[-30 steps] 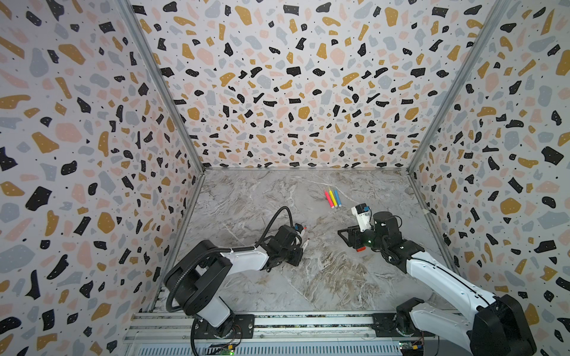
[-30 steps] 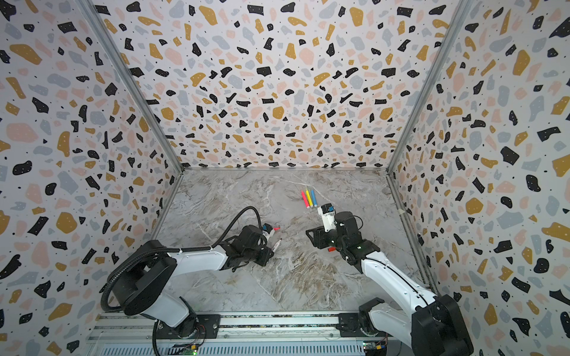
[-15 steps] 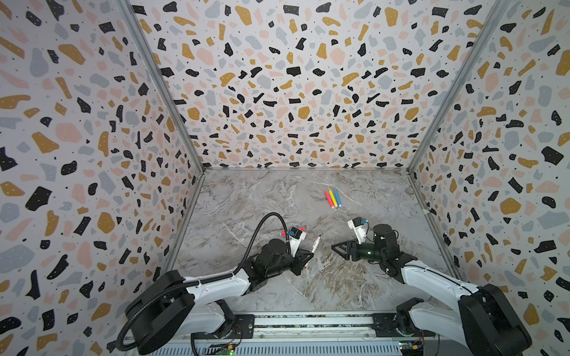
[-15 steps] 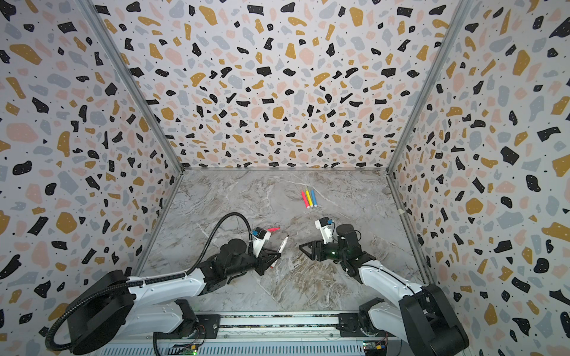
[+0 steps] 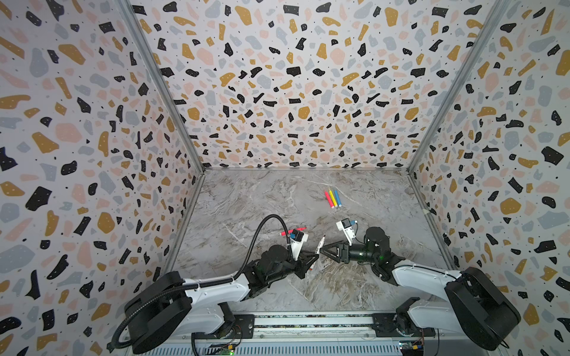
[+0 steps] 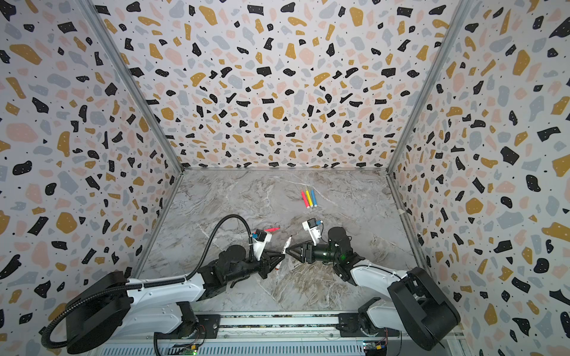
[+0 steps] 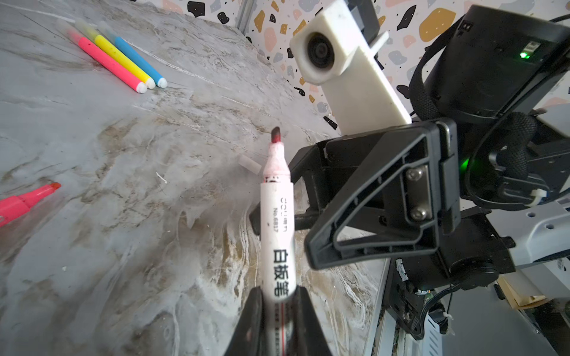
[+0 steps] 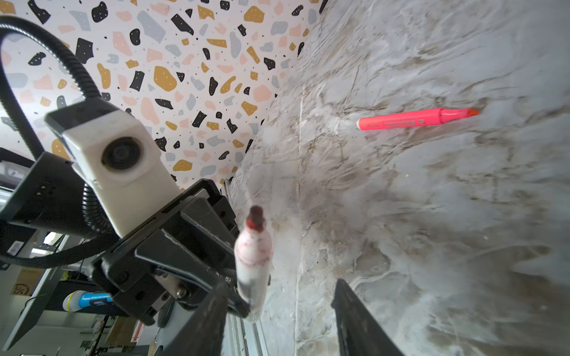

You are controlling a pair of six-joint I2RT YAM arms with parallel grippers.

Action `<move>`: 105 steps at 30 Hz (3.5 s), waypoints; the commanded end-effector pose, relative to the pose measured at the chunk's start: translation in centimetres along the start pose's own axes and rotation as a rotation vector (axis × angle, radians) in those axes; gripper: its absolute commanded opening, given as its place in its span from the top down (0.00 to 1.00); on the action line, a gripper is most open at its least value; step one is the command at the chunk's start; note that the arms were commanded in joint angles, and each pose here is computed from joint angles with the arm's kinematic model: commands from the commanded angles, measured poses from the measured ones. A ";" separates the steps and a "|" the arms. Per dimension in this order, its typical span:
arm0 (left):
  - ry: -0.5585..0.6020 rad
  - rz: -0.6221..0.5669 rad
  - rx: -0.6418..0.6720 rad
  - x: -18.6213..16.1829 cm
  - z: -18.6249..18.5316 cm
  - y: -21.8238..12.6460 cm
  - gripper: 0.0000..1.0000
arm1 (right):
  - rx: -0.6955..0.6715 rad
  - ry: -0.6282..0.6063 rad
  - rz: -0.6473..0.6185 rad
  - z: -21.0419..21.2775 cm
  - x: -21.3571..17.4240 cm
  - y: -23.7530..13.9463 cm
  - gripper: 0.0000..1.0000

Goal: Insert the pens into the pen caps

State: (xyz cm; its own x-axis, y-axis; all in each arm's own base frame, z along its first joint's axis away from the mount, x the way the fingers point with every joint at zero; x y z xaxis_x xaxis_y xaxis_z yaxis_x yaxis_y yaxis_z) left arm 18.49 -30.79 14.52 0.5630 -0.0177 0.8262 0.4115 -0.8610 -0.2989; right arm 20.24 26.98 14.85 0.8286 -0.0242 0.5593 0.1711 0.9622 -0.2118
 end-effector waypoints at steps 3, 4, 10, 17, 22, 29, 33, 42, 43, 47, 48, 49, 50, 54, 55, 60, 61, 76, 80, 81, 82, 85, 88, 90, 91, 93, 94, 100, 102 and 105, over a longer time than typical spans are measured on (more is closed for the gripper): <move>0.009 -0.071 -0.044 1.7 -1.6 0.3 0.90 | 0.075 -0.045 -0.033 2.4 1.5 1.0 0.62; 0.010 -0.069 -0.045 1.6 -1.6 0.4 0.90 | 0.078 -0.046 -0.032 2.5 1.5 1.1 0.66; 0.005 -0.068 -0.044 1.4 -1.6 0.4 0.88 | 0.078 -0.050 -0.028 2.6 1.3 1.4 0.98; -0.012 -0.008 -0.062 1.0 -2.0 1.6 0.71 | 0.042 -0.077 -0.012 2.5 1.1 1.5 1.00; -0.020 0.002 -0.057 1.1 -2.1 1.9 0.71 | 0.038 -0.104 -0.005 3.1 1.1 1.5 1.00; -0.016 -0.027 -0.047 1.9 -2.1 1.4 0.79 | 0.042 -0.116 0.000 3.4 1.1 1.6 1.00; -0.015 -0.030 -0.048 2.1 -2.2 1.4 0.89 | 0.052 -0.126 0.001 3.9 1.1 1.6 1.00; -0.014 -0.048 -0.027 2.3 -1.9 1.0 0.98 | 0.040 -0.144 -0.006 4.3 1.6 1.4 0.89; -0.013 -0.049 -0.025 2.3 -1.9 1.0 0.98 | 0.037 -0.148 -0.011 4.4 1.7 1.3 0.82; -0.011 -0.050 -0.009 2.2 -1.6 0.8 0.99 | -0.014 -0.170 -0.044 4.5 2.7 0.6 0.50; -0.012 -0.053 -0.005 2.2 -1.5 0.7 0.99 | -0.041 -0.172 -0.062 4.3 3.2 0.3 0.47; -0.011 -0.054 0.002 2.2 -1.4 0.6 0.99 | -0.065 -0.175 -0.080 4.2 3.6 -0.1 0.45; -0.011 -0.055 0.008 2.1 -1.2 0.5 0.99 | -0.102 -0.173 -0.102 3.8 4.2 -0.8 0.44; -0.010 -0.058 0.022 1.8 -0.9 -0.1 0.99 | -0.362 -0.146 -0.174 0.2 6.5 -4.3 0.42; -0.009 -0.056 0.023 1.7 -0.9 -0.2 0.99 | -0.440 -0.143 -0.184 -1.0 6.9 -5.3 0.42; -0.004 -0.013 0.067 0.9 -0.1 -0.1 0.99 | -0.783 -0.069 -0.140 -7.7 7.1 -9.8 0.41; 0.001 0.001 0.076 0.6 0.1 0.0 0.99 | -0.821 -0.065 -0.130 -8.4 7.1 -10.2 0.41; -0.006 0.083 0.150 -2.0 1.9 -0.3 0.99 | -1.098 0.011 0.026 -15.1 5.3 -11.7 0.45; -0.004 0.089 0.149 -2.2 2.0 -0.3 0.98 | -1.178 0.089 0.040 -16.0 3.8 -12.9 0.47; -0.002 0.091 0.151 -2.3 2.0 -0.3 0.98 | -1.183 0.105 0.039 -16.1 3.4 -13.0 0.49; -0.002 0.092 0.150 -2.3 2.0 -0.3 0.98 | -1.182 0.127 0.034 -16.2 2.9 -13.0 0.51; 0.001 0.093 0.151 -2.3 2.0 -0.2 0.98 | -1.212 0.172 0.012 -16.3 1.8 -13.4 0.53; -0.003 0.088 0.149 -2.5 2.1 -0.4 0.98 | -1.237 0.218 -0.016 -16.2 0.8 -13.6 0.54; -0.008 0.086 0.148 -2.6 2.2 -0.4 0.98 | -1.227 0.243 -0.035 -16.2 0.3 -13.4 0.56; -0.009 0.084 0.149 -2.6 2.2 -0.5 0.98 | -1.223 0.250 -0.040 -16.2 0.1 -13.2 0.57; -0.010 0.082 0.150 -2.6 2.2 -0.5 0.98 | -1.215 0.270 -0.042 -16.5 -0.3 -13.0 0.58; -0.010 0.082 0.150 -2.6 2.2 -0.5 0.98 | -1.214 0.275 -0.038 -16.6 -0.5 -12.9 0.58; -0.008 0.074 0.156 -2.5 2.3 -0.9 0.98 | -1.256 0.277 -0.048 -17.4 -0.3 -13.0 0.59; -0.008 0.073 0.159 -2.5 2.3 -1.0 0.98 | -1.262 0.273 -0.047 -17.6 0.1 -13.0 0.59; -0.009 0.074 0.159 -2.6 2.4 -1.1 0.98 | -1.260 0.272 -0.043 -17.6 0.6 -12.8 0.59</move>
State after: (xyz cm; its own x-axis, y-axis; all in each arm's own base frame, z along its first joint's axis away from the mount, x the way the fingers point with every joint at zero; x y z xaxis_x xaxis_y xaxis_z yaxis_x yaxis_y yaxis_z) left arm 18.13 -28.69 10.99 0.6275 -0.0921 0.7732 0.4569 -0.7605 -0.4614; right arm 27.04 9.99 3.16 0.8768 -0.2328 0.4207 0.4452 0.0627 -0.8933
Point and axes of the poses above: each gripper's point midway between its finger pads, its own y axis out along the fingers, its own z axis along the line the jaws close on, x = y × z, the point moved 1 cm from there along -y, back along the fingers, and after that the axes turned 2 degrees about y, right-handed, at the moved point
